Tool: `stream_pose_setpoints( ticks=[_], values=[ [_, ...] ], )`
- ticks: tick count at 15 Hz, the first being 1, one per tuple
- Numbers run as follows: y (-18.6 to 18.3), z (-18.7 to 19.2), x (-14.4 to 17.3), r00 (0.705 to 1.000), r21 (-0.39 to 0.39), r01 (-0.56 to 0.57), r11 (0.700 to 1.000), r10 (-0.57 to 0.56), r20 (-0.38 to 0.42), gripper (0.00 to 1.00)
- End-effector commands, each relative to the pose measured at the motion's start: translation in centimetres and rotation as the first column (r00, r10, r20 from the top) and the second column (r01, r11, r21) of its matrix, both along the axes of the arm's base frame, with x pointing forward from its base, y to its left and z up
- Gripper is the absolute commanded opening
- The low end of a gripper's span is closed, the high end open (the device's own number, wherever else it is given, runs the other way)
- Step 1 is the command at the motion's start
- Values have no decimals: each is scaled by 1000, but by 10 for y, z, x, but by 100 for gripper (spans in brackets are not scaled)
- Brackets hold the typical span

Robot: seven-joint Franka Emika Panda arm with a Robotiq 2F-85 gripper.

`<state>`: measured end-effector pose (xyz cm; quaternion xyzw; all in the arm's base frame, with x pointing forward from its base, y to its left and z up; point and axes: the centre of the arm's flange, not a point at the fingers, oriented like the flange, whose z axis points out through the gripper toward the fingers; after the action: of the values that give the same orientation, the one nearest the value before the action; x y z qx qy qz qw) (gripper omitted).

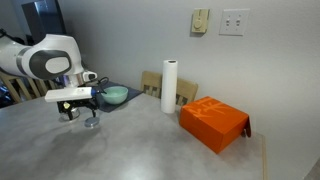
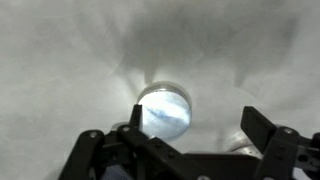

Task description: Place the silver lid on top of the silver tin

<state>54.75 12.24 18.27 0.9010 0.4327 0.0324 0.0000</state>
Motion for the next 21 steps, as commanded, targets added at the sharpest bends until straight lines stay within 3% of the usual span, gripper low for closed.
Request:
stream_pose_setpoints(
  ticks=[1, 5, 13, 17, 21],
  values=[
    [-3, -11, 16, 998, -15, 36, 999, -35, 60, 100],
    [-12, -19, 32, 996, -4, 54, 999, -53, 71, 100],
    [8, -35, 38, 999, 114, 42, 993, -40, -21, 100],
    [9, -37, 27, 997, 27, 55, 998, -56, 52, 100],
    [6, -45, 24, 996, -34, 85, 996, -83, 44, 100]
  ],
)
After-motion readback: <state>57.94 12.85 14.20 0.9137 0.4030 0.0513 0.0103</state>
